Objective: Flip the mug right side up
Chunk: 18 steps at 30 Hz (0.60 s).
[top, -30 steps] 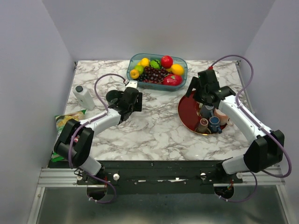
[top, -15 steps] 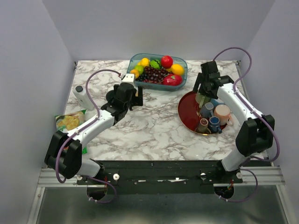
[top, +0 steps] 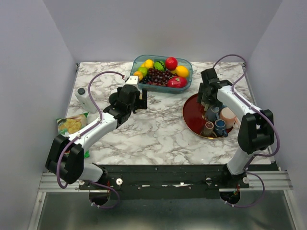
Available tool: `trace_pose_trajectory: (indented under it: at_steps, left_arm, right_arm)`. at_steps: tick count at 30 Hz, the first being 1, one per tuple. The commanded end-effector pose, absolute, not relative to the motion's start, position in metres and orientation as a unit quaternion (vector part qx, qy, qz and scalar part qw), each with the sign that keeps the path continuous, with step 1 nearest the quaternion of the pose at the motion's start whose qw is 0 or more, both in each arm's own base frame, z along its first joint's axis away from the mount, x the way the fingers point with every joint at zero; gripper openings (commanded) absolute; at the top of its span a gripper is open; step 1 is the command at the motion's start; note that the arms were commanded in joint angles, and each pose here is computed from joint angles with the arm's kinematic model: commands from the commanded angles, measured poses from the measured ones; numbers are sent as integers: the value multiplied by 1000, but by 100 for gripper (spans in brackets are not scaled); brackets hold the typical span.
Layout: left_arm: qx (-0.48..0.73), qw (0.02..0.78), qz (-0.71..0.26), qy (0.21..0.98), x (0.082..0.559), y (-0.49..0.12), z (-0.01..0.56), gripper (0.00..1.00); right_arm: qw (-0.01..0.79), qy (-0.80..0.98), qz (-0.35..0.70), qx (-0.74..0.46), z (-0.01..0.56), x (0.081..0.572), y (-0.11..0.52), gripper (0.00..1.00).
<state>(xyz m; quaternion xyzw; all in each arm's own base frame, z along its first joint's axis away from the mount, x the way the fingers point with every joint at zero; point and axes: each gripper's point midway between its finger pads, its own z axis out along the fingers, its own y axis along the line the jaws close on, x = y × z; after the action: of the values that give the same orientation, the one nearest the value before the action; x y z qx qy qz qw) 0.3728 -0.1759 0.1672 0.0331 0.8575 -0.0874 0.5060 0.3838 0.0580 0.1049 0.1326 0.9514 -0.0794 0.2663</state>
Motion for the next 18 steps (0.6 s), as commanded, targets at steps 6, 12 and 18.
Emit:
trace_pose_trajectory:
  at_steps: [6, 12, 18]
  left_arm:
    - [30, 515, -97, 851, 374, -180, 175, 99]
    - [30, 517, -98, 850, 375, -181, 173, 99]
    - [32, 515, -98, 851, 376, -182, 172, 99]
  right_arm:
    - [275, 948, -86, 132, 84, 409, 53, 84]
    - [288, 944, -95, 130, 94, 400, 46, 84]
    - [290, 943, -86, 139, 100, 391, 47, 83]
